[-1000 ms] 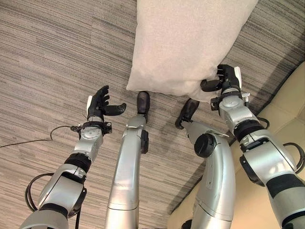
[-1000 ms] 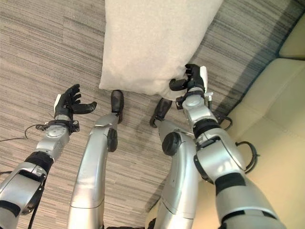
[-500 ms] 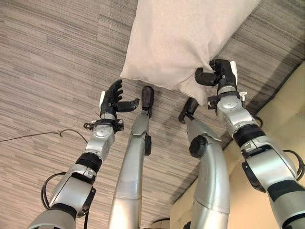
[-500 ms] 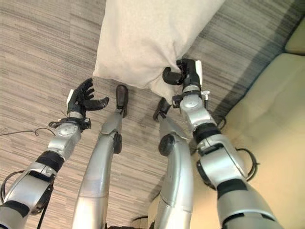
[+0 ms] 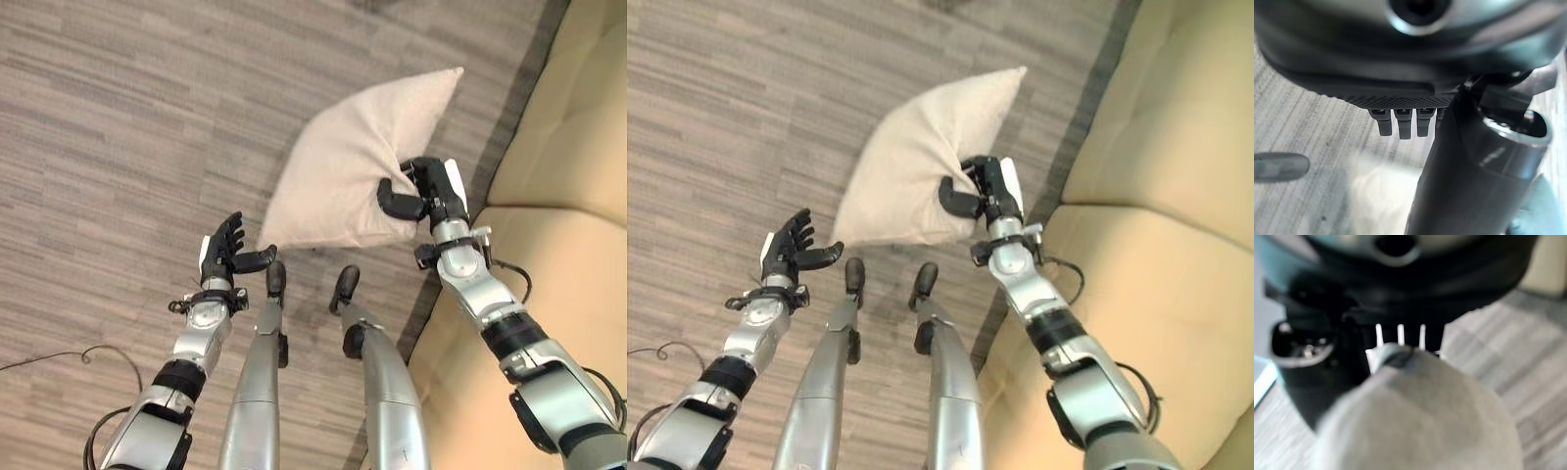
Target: Pick up all the scattered cushions and arrange them neatly on the sofa.
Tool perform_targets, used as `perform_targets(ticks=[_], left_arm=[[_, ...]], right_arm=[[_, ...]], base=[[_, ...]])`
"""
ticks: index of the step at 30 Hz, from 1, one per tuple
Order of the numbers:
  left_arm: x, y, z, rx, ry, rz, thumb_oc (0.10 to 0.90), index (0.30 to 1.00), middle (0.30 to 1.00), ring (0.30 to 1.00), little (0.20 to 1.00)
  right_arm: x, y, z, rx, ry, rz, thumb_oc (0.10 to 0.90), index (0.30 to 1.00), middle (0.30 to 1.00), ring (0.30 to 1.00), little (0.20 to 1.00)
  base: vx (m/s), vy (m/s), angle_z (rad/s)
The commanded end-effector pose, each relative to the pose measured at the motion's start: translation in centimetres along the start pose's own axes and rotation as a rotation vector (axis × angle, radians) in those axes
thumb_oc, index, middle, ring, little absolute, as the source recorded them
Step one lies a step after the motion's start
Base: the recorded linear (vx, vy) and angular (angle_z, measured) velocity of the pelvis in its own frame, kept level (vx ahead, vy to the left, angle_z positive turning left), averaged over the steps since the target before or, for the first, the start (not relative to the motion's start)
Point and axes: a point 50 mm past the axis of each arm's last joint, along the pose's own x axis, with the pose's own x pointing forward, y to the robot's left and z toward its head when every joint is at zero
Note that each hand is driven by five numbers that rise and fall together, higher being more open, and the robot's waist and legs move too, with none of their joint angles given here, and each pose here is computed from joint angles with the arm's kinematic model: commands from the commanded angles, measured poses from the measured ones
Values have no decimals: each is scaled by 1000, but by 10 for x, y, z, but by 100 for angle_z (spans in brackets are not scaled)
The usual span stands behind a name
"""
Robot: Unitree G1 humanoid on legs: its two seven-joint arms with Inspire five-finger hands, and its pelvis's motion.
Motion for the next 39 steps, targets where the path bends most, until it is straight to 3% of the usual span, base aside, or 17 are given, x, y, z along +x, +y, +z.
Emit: perform_targets(ticks=[1, 6, 19, 30, 39], left_arm=[[-14, 15, -16, 14, 6, 21, 800, 900, 900, 900, 900], [-31, 22, -31, -47, 43, 9, 800, 900, 900, 900, 900], [-66, 34, -78, -266, 222, 48, 800, 900, 900, 900, 900], [-73, 31, -84, -291, 240, 48, 800, 900, 900, 900, 900], [-62, 1, -51, -454, 99, -106, 800, 900, 900, 900, 900]], right_arm=[[2, -15, 38, 10, -222, -37, 400, 300, 300, 300, 300], [-13, -39, 38, -202, -284, -12, 400, 300, 300, 300, 300], [-37, -83, 86, -356, -513, -9, 400, 300, 300, 300, 300], [-60, -90, 123, -209, -716, -33, 400, 300, 300, 300, 300], [-83, -72, 144, -1, -871, 66, 400, 300, 300, 300, 300]], base=[[40, 2, -6], [55, 16, -6], [95, 45, -16], [83, 18, -11], [47, 17, -15]])
